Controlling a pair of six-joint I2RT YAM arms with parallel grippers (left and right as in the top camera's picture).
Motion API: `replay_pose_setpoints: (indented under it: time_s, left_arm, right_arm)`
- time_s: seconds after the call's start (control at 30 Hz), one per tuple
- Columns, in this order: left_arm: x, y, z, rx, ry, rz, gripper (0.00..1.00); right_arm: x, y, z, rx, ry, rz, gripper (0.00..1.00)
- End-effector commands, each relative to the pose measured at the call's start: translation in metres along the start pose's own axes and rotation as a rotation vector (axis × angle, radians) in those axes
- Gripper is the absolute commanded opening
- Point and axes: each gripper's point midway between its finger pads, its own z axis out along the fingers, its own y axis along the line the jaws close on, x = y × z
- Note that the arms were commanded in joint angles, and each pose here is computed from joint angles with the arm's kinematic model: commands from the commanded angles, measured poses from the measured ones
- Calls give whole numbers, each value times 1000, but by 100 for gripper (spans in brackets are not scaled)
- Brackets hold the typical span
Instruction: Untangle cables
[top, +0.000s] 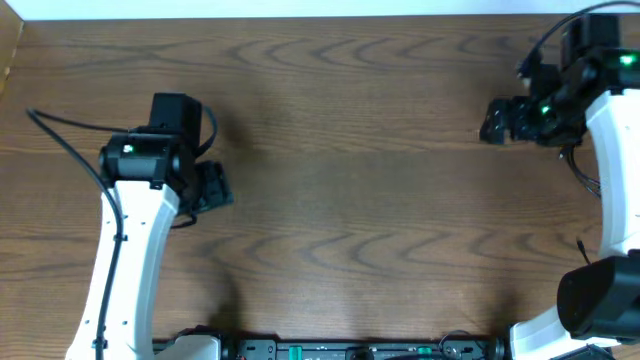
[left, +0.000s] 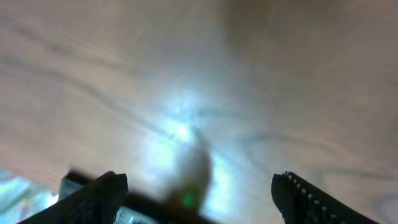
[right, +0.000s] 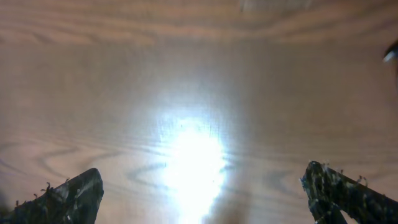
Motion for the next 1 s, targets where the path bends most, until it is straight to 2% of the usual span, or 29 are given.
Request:
replay_pose_setpoints:
  time_s: [0.0, 0.2, 0.33, 0.4, 0.43, 0.57, 0.73, 0.97]
  left_arm:
    - [11, 12, -9, -15, 4, -13, 79]
    - [25, 19, -23, 62, -178, -44, 80]
    - [35, 19, -32, 164, -367, -61, 79]
    - [45, 23, -42, 233, -527, -91, 79]
    - [54, 28, -47, 268, -612, -108, 98]
    - [72, 37, -63, 317, -738, -126, 98]
    - [85, 44, -75, 348, -820, -139, 98]
    - [92, 46, -69, 339, -797, -136, 98]
  right_arm:
    - [20, 0, 11, 25, 49, 12, 99]
    - [48, 1, 15, 28, -44, 21, 99]
    - [61, 5, -2, 32, -212, -4, 99]
    - [68, 8, -21, 39, -359, -30, 99]
    - [75, 11, -34, 40, -448, -45, 99]
    - [96, 15, -54, 42, -552, -63, 99]
    - [108, 20, -78, 44, -648, -80, 99]
    - [119, 22, -82, 44, -659, -82, 99]
